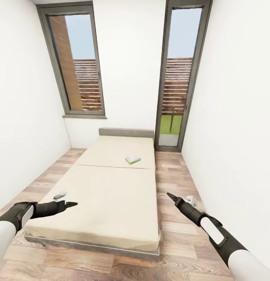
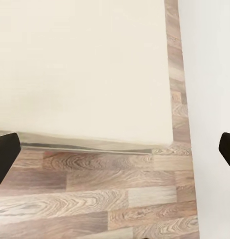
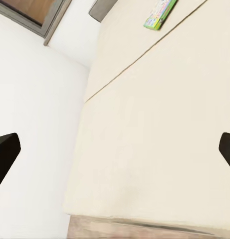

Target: Put all the toys in the child's room - the three board games (two on the bed and one on the table), the two jigsaw puzzles on the table, and the tennis ball on the table - inside the toy box on the table in the child's room.

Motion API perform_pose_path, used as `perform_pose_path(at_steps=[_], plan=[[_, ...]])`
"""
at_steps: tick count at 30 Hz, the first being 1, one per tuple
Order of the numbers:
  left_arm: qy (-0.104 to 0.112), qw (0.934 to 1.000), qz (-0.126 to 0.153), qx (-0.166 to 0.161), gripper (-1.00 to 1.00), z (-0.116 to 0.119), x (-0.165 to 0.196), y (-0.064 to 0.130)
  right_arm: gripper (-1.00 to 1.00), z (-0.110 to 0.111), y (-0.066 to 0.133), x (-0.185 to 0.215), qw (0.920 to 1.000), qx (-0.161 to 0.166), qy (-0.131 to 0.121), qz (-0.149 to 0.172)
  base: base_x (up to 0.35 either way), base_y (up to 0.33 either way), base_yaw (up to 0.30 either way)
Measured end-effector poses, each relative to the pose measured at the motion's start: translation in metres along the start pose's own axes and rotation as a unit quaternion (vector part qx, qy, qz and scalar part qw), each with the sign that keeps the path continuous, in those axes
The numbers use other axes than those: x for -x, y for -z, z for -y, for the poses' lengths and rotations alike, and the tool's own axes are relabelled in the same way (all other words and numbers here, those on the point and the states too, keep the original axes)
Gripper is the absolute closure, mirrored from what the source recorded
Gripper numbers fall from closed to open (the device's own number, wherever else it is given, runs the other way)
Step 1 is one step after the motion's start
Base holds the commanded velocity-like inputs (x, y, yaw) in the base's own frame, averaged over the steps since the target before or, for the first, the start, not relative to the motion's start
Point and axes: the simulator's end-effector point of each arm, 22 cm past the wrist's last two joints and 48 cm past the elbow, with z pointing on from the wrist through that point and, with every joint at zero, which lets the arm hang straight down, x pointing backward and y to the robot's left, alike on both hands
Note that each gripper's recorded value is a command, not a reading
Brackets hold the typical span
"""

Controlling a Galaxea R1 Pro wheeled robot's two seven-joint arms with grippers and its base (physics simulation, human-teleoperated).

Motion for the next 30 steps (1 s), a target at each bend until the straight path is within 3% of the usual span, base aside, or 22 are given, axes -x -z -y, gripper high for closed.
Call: perform_pose_path(at_steps=[11,30], plan=[[0.002,1.0000,-0.004,-0.001,-1.00,-0.0007,-0.0040,-0.0046,-1.00,0.0040,-0.0014,-0.0044,1.0000,-0.003,-0.001,-0.004,0.002,-0.052,0.248],[0.002,1.0000,-0.008,-0.003,-1.00,0.0022,-0.0071,-0.0094,-1.00,0.0062,-0.0020,-0.0070,1.0000,-0.004,-0.001,-0.007,0.000,-0.276,0.283]])
